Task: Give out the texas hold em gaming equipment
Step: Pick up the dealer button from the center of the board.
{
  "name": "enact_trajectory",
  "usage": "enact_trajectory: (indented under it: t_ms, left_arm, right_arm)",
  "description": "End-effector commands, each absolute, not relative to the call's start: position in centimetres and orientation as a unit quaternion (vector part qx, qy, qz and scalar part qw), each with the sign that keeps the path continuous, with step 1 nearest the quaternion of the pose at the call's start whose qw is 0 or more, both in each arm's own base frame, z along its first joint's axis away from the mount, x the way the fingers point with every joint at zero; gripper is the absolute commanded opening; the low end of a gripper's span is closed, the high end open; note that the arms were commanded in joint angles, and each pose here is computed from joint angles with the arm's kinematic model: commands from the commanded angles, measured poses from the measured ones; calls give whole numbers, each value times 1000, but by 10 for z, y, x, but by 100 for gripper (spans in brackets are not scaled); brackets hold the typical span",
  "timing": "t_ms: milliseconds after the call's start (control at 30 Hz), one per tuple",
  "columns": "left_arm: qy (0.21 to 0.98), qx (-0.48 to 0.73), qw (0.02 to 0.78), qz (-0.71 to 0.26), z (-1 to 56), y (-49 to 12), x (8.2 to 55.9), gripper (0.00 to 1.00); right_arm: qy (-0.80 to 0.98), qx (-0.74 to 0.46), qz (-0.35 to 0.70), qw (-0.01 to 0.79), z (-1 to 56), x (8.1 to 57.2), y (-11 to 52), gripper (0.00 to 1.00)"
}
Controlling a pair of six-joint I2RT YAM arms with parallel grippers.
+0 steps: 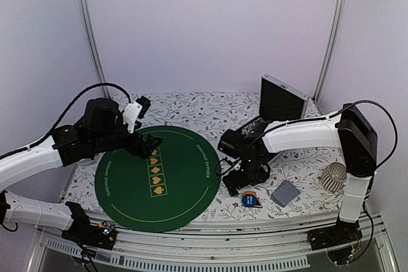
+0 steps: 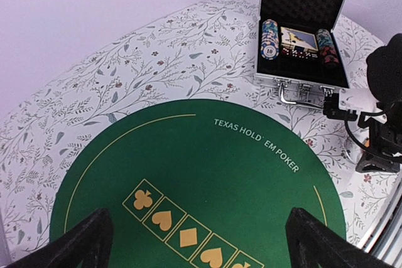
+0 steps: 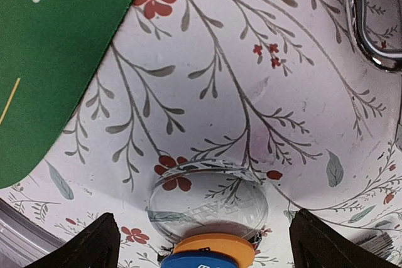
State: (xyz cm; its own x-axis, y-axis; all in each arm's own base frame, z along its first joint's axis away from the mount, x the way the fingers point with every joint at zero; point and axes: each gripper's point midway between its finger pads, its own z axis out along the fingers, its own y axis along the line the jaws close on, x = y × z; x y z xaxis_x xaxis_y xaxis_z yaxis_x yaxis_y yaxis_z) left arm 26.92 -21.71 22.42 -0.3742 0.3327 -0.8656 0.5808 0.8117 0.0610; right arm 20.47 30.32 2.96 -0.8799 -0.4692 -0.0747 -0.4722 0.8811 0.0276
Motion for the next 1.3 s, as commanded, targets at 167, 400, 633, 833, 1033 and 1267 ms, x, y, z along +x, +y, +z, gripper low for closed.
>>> enact_trajectory:
  t_ms: [167,400,633,833,1033,1267]
  left_arm:
    - [828,261,483,-117,219,-209,281,98]
    - [829,242,492,-114,224,-200,287,98]
    - [830,244,488,-116,222,-200,287,98]
    - [832,241,488,-107,220,-197,289,98]
    - [833,244,483,-111,217,-199,289,98]
    - [832,242,487,-112,220,-197,288,98]
  right_arm:
    - [969,-248,-7,17,16,201,296,90]
    - [967,-253,-28,7,6,201,291,83]
    - [964,-264,-30,5,4,206,298,72]
    - [962,-269,-32,8,8,208,299,58]
    - [964,-266,-23,16,21,210,302,46]
    - [960,-272,9,60,55,226,325,39]
